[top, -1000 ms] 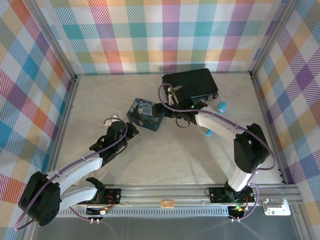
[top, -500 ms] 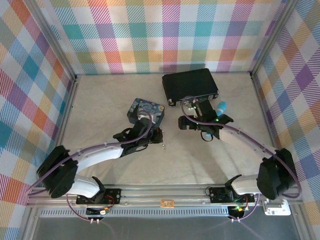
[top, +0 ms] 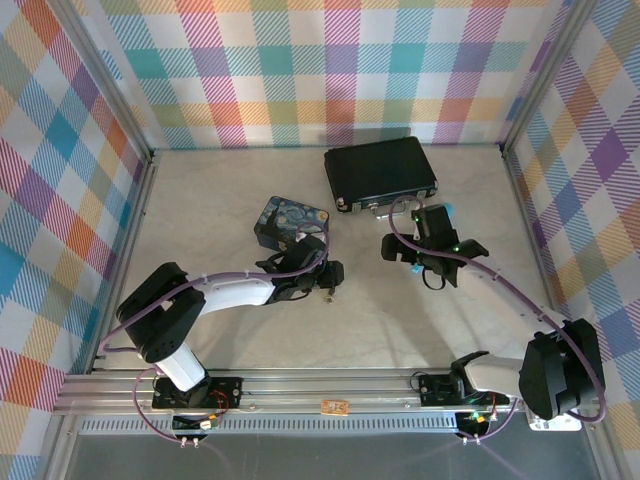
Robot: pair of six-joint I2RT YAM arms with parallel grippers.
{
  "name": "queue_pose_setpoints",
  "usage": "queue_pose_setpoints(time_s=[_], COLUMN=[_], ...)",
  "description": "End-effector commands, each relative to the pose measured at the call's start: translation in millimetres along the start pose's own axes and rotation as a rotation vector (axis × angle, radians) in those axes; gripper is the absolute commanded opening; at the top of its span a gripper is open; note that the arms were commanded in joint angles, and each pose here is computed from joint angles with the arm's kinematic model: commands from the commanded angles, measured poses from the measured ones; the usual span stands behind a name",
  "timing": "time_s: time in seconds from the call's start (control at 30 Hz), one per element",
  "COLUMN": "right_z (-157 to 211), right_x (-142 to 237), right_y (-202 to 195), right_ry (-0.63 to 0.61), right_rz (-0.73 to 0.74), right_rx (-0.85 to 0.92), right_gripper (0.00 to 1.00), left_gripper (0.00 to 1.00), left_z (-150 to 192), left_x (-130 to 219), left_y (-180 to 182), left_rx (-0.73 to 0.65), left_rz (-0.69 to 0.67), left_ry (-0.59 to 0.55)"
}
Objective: Unlock the padlock with the key
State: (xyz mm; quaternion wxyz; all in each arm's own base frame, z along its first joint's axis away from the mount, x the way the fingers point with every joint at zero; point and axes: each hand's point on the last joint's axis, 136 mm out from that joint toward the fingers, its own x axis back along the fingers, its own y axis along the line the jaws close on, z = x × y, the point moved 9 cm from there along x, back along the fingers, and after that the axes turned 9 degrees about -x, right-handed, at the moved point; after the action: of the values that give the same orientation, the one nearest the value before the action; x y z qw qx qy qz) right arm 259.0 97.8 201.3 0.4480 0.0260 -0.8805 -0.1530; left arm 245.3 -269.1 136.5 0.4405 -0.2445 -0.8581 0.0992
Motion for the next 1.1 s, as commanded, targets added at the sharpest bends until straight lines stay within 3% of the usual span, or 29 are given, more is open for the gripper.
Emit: queue_pose_setpoints(time_s=[0.0, 0.1, 0.17, 0.33, 0.6, 0.73, 0.9, 1.07], right_z=[-9.7, -20.8, -27.5, -37.6, -42.5, -44.9, -35.0, -33.3], right_x=[1.5, -1.2, -2.8, -5.5, -32.8, -46.8, -67.2, -71.8], right_y=[-8.5, -24.2, -34.6, -68.4, -98.4, -99.1, -104.0, -100.1], right_ry=[-0.051, -0.085, -0.122, -0.237, -0.416, -0.521, -0.556, -0.543], right_rz=[0.004, 0.046, 0.072, 0.197, 0.312, 0.262, 0.128, 0.079], right_rx=[0.002, -0.024, -0.024, -0.045, 0.006, 0.047, 0.035, 0.076], right_gripper=[0.99, 0.99, 0.99, 0.99, 0.99, 0.99, 0.99, 0.99], left_gripper=[0.66, 0.95, 1.00, 1.00, 1.00, 0.99, 1.00, 1.00], left_z=[-19.5, -26.7, -32.3, -45.8, -43.2, -31.6, -7.5, 4.9], left_x=[21.8, 40.7, 54.4, 95.2, 155.6, 178.4, 193.8, 182.1], left_y=[-9.6, -3.4, 3.1, 27.9, 97.2, 137.1, 174.5, 189.5], left_rx=[-0.003, -0.021, -0.045, -0.101, -0.101, -0.027, 0.050, 0.004], left_rz=[-0.015, -0.091, -0.149, -0.293, -0.614, -0.776, -1.008, -1.091], left_ry=[-0.095, -0.150, -0.183, -0.258, -0.348, -0.438, -0.498, -0.573])
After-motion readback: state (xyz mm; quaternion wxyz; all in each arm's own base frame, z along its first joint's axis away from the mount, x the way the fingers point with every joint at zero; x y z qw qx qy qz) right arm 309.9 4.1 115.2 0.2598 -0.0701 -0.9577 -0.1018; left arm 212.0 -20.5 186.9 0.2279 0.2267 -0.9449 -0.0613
